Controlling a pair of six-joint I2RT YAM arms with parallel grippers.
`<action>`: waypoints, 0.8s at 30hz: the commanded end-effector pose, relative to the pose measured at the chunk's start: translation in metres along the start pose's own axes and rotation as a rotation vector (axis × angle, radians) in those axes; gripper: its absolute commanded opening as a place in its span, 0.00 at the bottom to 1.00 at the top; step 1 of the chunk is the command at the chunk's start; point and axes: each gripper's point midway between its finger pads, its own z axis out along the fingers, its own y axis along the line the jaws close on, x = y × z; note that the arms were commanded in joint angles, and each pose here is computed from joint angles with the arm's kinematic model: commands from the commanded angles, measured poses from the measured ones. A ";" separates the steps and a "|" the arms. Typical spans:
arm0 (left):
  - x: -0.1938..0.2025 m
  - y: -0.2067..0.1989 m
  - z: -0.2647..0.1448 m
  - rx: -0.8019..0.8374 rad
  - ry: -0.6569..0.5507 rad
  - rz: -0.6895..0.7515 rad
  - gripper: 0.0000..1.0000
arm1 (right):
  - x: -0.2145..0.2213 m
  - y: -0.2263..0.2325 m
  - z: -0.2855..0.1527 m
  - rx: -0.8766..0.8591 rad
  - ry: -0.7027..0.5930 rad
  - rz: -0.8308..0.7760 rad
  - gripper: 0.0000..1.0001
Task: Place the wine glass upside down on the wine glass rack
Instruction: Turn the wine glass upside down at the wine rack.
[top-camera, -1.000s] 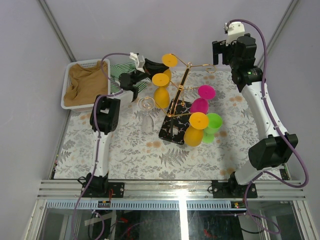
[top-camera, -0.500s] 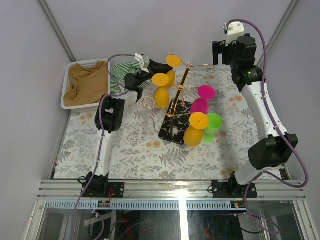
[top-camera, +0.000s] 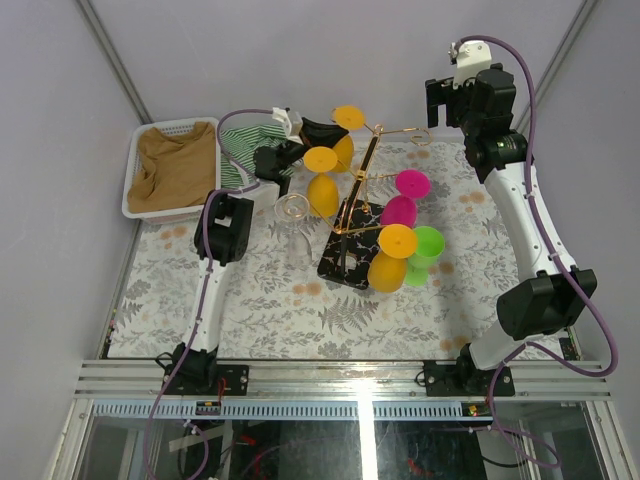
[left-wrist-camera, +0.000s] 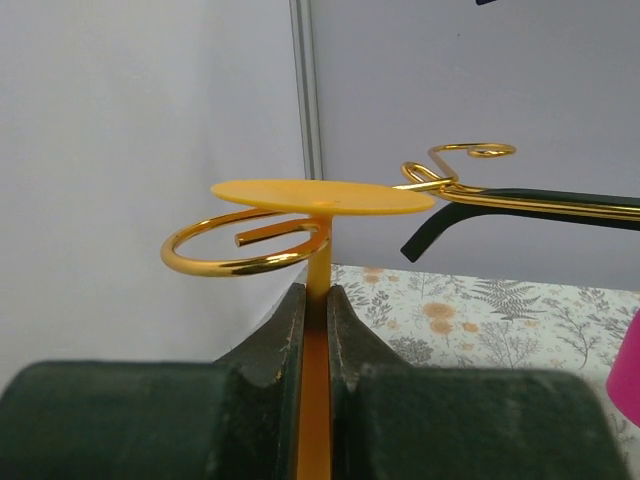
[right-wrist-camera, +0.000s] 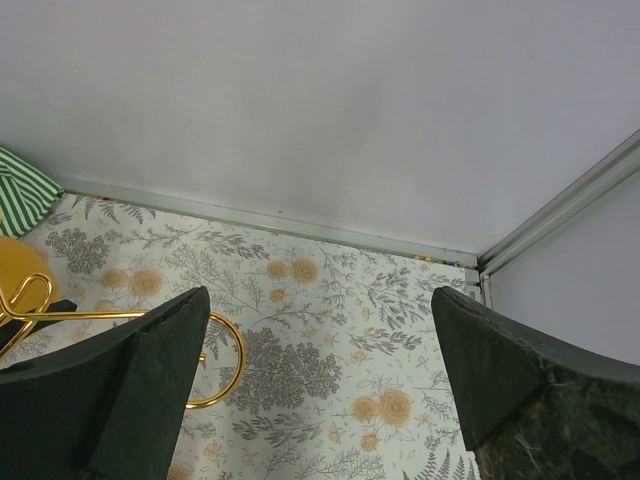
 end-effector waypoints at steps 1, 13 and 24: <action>-0.010 0.023 0.001 -0.081 -0.050 0.073 0.00 | -0.030 -0.012 -0.012 0.032 -0.083 0.006 0.99; -0.023 0.050 -0.009 -0.185 -0.088 0.127 0.00 | -0.026 -0.011 -0.011 0.029 -0.075 0.009 0.99; -0.032 0.039 -0.034 -0.181 -0.082 0.144 0.00 | -0.016 -0.007 -0.003 0.022 -0.055 0.014 0.99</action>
